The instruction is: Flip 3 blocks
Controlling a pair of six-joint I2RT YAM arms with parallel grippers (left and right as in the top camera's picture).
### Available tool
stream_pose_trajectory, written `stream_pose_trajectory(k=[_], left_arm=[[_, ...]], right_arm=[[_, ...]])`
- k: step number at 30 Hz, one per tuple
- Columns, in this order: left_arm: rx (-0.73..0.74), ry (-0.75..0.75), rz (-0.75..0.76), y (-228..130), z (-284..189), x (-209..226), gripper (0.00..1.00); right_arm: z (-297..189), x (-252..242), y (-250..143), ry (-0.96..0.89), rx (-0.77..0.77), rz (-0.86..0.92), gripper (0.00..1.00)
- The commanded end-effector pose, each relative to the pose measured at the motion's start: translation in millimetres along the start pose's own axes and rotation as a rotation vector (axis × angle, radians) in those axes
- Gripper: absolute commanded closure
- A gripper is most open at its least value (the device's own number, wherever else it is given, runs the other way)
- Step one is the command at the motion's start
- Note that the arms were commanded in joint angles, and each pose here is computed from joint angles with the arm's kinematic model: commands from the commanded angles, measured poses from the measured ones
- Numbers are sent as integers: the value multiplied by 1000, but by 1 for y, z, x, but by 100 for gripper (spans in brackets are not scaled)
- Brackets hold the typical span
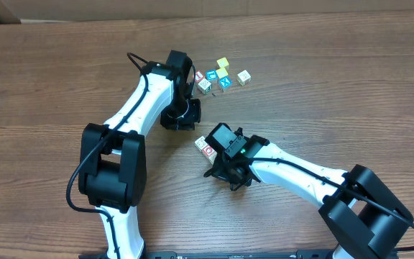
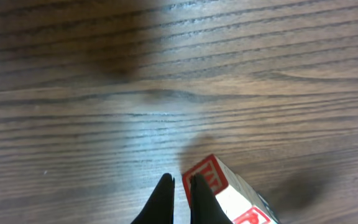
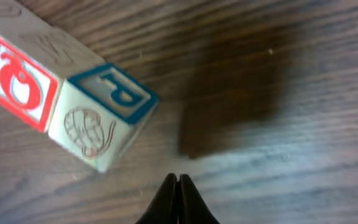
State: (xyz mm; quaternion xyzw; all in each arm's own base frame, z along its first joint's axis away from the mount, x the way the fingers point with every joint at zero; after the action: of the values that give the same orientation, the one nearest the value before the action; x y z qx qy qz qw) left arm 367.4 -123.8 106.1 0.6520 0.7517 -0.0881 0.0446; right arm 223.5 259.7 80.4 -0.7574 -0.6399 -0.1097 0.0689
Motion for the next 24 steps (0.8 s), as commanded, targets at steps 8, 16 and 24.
stream_pose_trajectory(k=[8, 16, 24], left_arm=[[22, 7, 104, -12, 11, -13, 96], [17, 25, 100, -13, 13, -14, 96], [12, 57, 85, -13, 14, -10, 96]], right_arm=[[0, 1, 7, 18, -83, 19, 96], [0, 3, 9, 32, -92, 18, 96], [0, 5, 10, 42, -98, 17, 96]])
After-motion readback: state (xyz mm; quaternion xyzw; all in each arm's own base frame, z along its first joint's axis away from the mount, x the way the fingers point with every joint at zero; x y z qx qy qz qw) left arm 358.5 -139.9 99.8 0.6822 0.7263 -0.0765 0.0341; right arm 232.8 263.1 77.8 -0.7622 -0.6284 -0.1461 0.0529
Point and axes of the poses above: each gripper's point midway between its finger pads, its own z axis out along the fingers, its own x axis along the line the jaws close on, y = z × x, the point moved 7 cm from there along -z, back along the fingers, and after that the axes turned 8 degrees about -z, right-handed, at the moved point
